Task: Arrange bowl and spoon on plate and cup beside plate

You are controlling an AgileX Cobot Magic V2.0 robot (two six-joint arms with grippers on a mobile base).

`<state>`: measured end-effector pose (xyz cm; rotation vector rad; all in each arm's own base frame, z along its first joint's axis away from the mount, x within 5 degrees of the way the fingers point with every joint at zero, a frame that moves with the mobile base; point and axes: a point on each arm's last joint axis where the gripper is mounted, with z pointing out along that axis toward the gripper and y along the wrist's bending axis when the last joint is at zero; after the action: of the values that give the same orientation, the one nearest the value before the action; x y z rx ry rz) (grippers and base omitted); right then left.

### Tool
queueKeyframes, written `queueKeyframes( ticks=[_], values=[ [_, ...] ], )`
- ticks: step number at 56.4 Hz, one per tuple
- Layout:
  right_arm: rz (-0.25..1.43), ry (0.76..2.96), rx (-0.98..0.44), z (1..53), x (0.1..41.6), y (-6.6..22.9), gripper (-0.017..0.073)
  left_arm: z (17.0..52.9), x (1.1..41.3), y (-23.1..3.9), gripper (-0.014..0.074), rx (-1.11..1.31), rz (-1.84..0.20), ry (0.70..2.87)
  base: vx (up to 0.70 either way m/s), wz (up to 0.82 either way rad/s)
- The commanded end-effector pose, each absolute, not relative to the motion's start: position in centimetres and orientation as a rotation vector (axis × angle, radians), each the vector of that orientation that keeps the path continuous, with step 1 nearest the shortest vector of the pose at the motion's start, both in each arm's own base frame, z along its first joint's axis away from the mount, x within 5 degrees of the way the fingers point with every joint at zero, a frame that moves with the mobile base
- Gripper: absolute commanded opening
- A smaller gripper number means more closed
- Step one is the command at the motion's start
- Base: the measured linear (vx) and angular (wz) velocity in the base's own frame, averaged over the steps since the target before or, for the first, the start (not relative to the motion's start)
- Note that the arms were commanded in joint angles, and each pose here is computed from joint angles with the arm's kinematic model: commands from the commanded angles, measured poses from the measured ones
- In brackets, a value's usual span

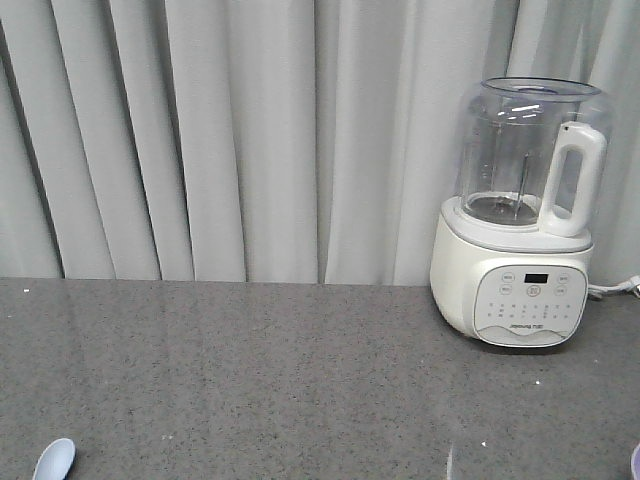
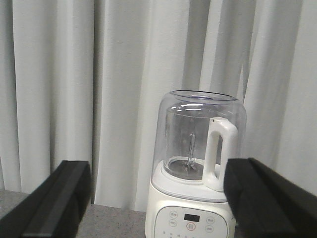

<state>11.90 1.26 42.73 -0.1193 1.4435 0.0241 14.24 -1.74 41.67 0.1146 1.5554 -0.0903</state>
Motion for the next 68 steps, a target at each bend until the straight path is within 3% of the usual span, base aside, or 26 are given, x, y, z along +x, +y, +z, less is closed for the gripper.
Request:
queueKeyframes(
  ticks=[1,11,25,33,68],
  values=[
    [0.02,1.327,-0.134,44.6,11.4,1.3,0.0671,43.4,14.1,-1.8,0.0591,0.086,-0.124,1.457,0.0,0.0],
    [0.021,1.335,-0.132,44.5,11.4,1.3,0.0637,41.8,15.0,-2.2,0.0586,0.063,-0.2,1.634,0.0,0.0],
    [0.019,1.348,-0.131,44.4,11.5,1.3,0.0584,36.5,21.2,-3.0,0.0586,0.15,-0.134,2.289,0.0,0.0],
    [0.017,1.363,-0.13,44.2,11.5,1.3,0.0584,32.9,24.2,-2.8,0.0586,0.107,-0.06,2.507,0.0,0.0],
    [0.003,1.416,-0.131,43.8,11.6,1.2,0.0584,24.4,29.7,-3.6,0.0586,0.103,-0.058,2.784,0.0,0.0]
  ],
)
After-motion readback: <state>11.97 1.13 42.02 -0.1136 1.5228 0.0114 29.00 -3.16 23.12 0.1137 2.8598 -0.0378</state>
